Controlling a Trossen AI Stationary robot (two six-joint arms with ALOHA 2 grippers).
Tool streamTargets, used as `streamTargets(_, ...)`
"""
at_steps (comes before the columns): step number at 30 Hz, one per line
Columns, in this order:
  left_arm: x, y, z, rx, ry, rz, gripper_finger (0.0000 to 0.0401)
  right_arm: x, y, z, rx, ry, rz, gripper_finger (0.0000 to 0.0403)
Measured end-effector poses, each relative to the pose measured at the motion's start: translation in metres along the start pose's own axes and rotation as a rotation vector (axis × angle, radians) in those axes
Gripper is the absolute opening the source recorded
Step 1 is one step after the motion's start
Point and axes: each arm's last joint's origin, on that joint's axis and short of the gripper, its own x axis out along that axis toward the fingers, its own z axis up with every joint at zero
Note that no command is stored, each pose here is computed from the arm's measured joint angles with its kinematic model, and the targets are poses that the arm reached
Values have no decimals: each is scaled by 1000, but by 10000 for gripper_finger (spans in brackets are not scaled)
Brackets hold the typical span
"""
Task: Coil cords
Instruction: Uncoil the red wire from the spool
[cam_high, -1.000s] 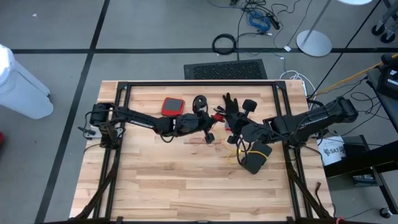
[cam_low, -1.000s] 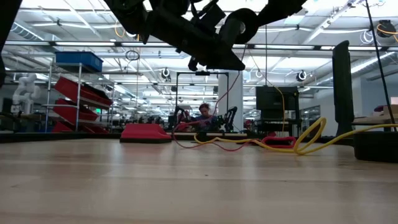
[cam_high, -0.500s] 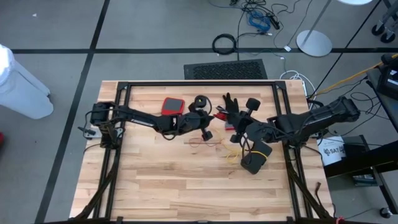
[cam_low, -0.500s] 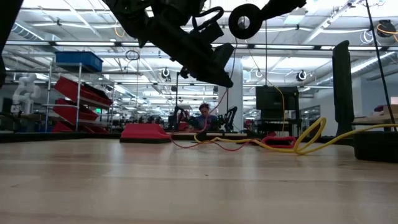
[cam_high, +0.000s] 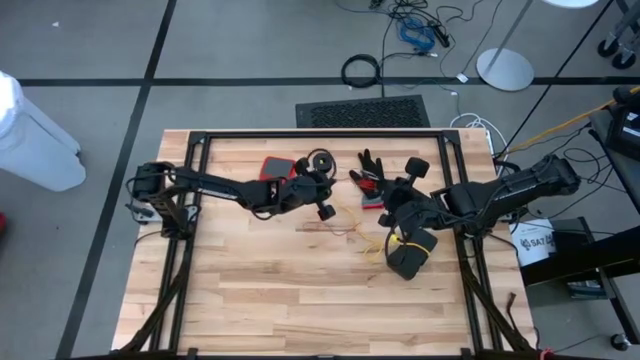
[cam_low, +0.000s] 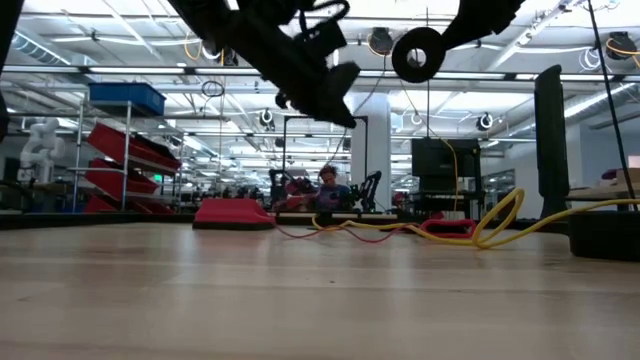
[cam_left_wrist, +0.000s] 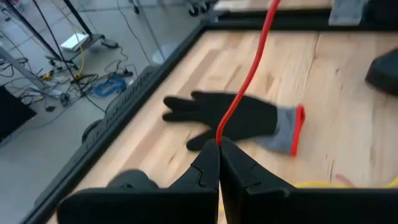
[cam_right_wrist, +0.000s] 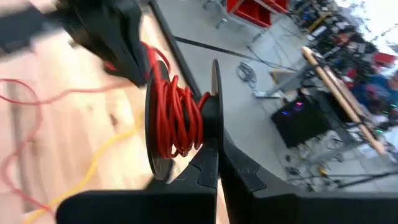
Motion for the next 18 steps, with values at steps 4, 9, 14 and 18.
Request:
streamTargets(4,-15,0,13,-16,-52,-20,0,1,-3,-2,-10,11,-75,0)
streamTargets(9,-31,-15,20,-9,-98,-148,0,1,-5,-2,-9,5,-157,0)
streamTargets(14,-37,-38,17,29,-111,-278,0,4,-9,0,12,8,-193,0)
streamTargets(18,-31,-52,5,63,-69,-299,0,6,-10,3,35,-5,-199,0)
